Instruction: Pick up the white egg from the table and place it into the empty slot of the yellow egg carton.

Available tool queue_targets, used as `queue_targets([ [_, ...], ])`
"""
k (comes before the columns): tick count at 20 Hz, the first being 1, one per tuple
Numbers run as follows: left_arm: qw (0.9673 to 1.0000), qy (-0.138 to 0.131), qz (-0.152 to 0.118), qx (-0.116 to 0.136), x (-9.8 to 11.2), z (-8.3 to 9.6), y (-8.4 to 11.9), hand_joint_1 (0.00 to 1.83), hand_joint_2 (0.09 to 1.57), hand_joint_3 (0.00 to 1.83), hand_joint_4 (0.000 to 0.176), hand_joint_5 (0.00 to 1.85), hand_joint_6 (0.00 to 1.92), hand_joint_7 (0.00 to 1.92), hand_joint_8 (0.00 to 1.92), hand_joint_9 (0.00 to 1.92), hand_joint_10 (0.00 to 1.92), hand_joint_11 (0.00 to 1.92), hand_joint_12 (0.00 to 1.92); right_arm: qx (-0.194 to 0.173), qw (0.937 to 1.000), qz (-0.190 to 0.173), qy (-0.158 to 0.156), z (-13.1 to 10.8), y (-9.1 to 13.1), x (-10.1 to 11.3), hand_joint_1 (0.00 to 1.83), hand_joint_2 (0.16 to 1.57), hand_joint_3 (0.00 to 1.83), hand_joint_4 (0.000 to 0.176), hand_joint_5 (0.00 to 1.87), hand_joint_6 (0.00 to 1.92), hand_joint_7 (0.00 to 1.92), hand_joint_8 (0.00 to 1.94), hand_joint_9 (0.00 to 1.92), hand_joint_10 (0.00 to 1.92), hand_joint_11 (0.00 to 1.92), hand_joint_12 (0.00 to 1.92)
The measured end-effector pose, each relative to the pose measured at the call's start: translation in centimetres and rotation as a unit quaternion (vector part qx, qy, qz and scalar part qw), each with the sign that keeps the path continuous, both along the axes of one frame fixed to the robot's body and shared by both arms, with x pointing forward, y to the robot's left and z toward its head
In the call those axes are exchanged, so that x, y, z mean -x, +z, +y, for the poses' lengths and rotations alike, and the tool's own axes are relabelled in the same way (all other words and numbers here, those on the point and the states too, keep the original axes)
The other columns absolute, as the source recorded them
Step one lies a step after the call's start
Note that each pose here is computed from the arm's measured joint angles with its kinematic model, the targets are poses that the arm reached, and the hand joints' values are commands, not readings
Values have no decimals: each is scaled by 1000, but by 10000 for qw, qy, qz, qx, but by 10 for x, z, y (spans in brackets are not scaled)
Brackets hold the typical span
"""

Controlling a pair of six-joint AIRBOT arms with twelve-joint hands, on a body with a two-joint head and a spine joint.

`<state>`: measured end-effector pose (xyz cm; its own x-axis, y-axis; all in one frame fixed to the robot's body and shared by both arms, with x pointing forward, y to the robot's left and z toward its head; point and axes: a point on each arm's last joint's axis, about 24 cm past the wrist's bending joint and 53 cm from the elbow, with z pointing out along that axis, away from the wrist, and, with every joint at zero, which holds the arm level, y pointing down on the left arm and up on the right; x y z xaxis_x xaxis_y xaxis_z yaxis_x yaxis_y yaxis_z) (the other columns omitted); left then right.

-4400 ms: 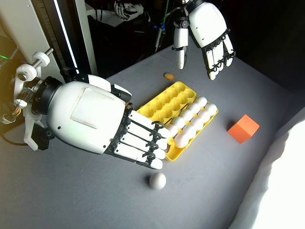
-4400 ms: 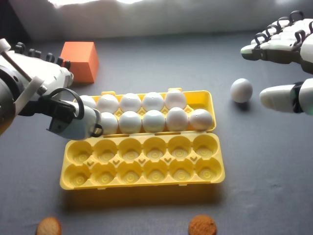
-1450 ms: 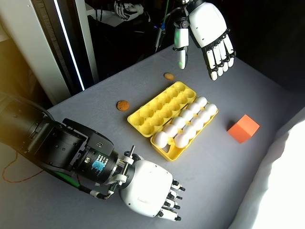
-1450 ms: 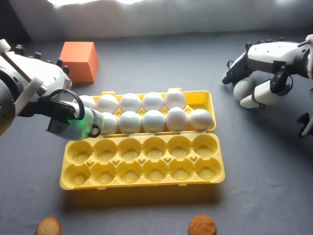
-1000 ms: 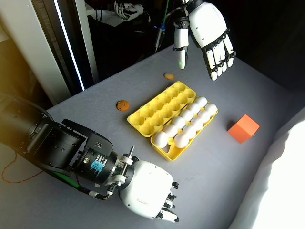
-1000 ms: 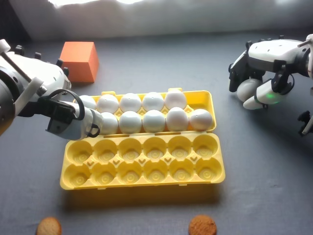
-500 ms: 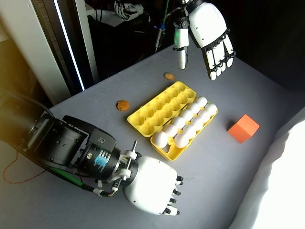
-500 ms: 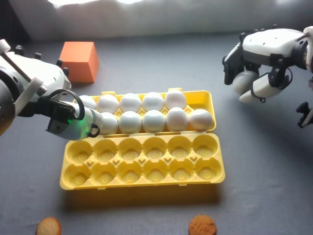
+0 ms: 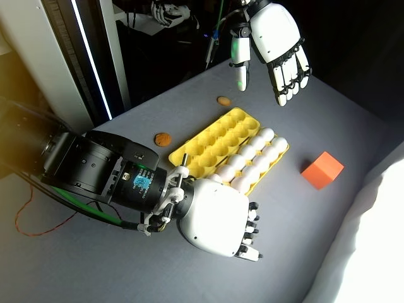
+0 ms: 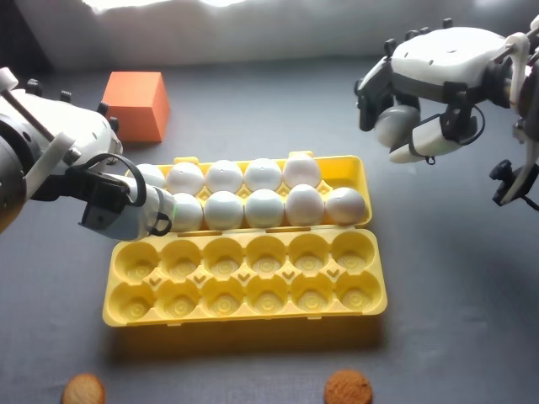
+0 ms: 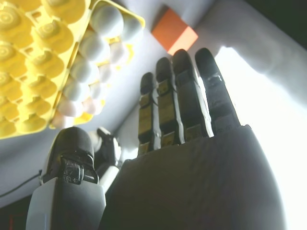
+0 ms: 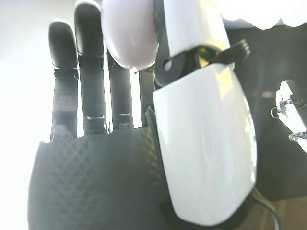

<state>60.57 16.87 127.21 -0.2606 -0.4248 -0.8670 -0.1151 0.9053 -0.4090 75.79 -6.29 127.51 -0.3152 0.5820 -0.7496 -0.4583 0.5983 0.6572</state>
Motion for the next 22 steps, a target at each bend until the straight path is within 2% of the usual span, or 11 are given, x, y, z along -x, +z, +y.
queue_targets([
  [3,10000,-5,-1,1,0,0,0,0,1279,0,0,306,4,366,0,328,1,0,556,93,9995,-158,241,20,6,14,1360,1171,1,0,825,1112,898,1210,758,1395,313,1522],
  [7,10000,7,4,-1,0,0,0,0,1287,1,0,345,1,410,1,377,2,0,659,79,9991,-133,401,36,5,21,1352,1192,0,0,816,1136,829,1297,721,1460,272,1589],
  [10,10000,3,3,0,0,0,0,0,1284,0,0,342,0,408,0,377,1,0,658,62,9991,-159,384,35,2,22,1358,1174,0,0,848,1096,870,1234,752,1410,307,1550],
  [14,10000,-2,-1,1,0,0,0,0,1287,0,0,366,8,427,7,394,6,0,681,34,9989,-141,447,42,0,25,1358,1174,0,0,822,1147,888,1205,752,1399,292,1549],
  [15,10000,2,1,-1,0,0,0,0,1287,0,0,346,0,411,0,374,0,0,650,-9,9988,-190,458,45,1,27,1353,1185,0,0,793,1173,906,1218,702,1430,237,1572],
  [19,10000,10,5,-2,0,0,0,0,1291,2,0,340,0,400,0,361,0,0,630,-69,9986,-199,481,48,-1,29,1348,1201,1,0,753,1212,888,1259,665,1467,255,1562],
  [20,10000,7,4,-1,0,0,0,0,1292,2,0,339,1,397,0,357,0,0,626,-152,9986,-157,485,48,0,29,1222,1204,0,0,748,1228,879,1276,614,1172,251,1550],
  [21,10000,7,4,-1,0,0,0,0,1293,2,0,345,4,401,2,359,1,0,625,-234,9985,-108,491,48,0,29,1186,1218,0,0,716,1286,860,1290,606,1031,225,1554],
  [22,10000,7,4,-1,0,0,0,0,1293,2,0,356,8,409,5,365,4,0,626,-243,9984,-104,493,48,0,29,1163,1234,2,0,694,1347,819,1323,582,974,206,1553],
])
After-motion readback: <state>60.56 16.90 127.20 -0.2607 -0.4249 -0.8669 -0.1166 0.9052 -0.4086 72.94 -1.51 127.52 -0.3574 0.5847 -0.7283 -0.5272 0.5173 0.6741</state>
